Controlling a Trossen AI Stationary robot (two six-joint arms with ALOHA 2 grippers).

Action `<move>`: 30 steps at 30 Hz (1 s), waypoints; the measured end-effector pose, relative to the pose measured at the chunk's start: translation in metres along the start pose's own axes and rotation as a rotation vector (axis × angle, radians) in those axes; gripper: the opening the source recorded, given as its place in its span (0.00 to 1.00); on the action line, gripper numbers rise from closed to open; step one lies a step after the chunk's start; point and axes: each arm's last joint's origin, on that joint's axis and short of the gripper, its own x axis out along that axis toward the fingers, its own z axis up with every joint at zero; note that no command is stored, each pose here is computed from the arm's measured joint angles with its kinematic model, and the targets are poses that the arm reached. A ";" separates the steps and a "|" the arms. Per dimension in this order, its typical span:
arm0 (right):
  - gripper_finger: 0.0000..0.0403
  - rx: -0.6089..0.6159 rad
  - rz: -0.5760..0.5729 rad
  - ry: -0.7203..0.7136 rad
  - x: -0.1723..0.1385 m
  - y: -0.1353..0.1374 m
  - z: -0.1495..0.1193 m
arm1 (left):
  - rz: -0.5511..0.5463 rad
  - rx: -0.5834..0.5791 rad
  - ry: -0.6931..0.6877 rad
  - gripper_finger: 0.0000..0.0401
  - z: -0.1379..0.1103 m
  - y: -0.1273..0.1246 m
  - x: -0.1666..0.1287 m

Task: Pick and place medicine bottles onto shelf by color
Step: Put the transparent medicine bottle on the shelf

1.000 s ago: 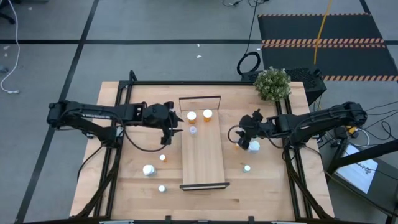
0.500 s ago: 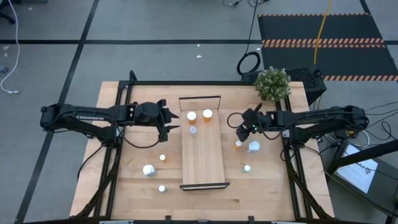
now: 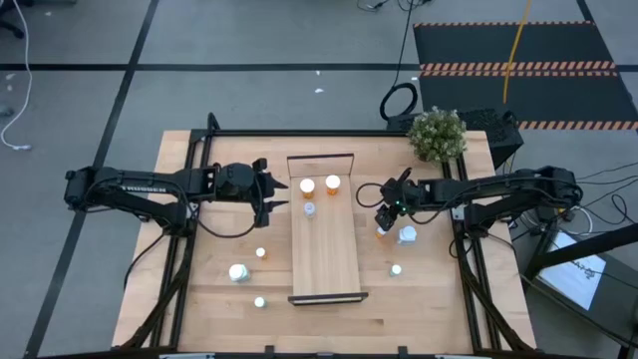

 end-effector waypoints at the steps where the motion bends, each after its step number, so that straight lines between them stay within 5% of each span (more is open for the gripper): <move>1: 0.43 -0.004 -0.003 0.002 0.001 0.000 0.000 | -0.001 0.001 -0.001 0.49 0.000 0.000 0.000; 8: 0.33 -0.088 0.006 -0.014 0.002 0.000 0.002 | -0.032 -0.003 -0.097 0.49 0.009 0.000 0.000; 18: 0.39 -0.178 0.057 -0.117 -0.005 0.004 0.011 | -0.080 0.008 -0.205 0.49 0.020 -0.010 -0.003; 30: 0.38 -0.475 0.203 -0.498 -0.032 0.030 0.032 | -0.177 0.000 -0.291 0.49 0.030 -0.036 -0.005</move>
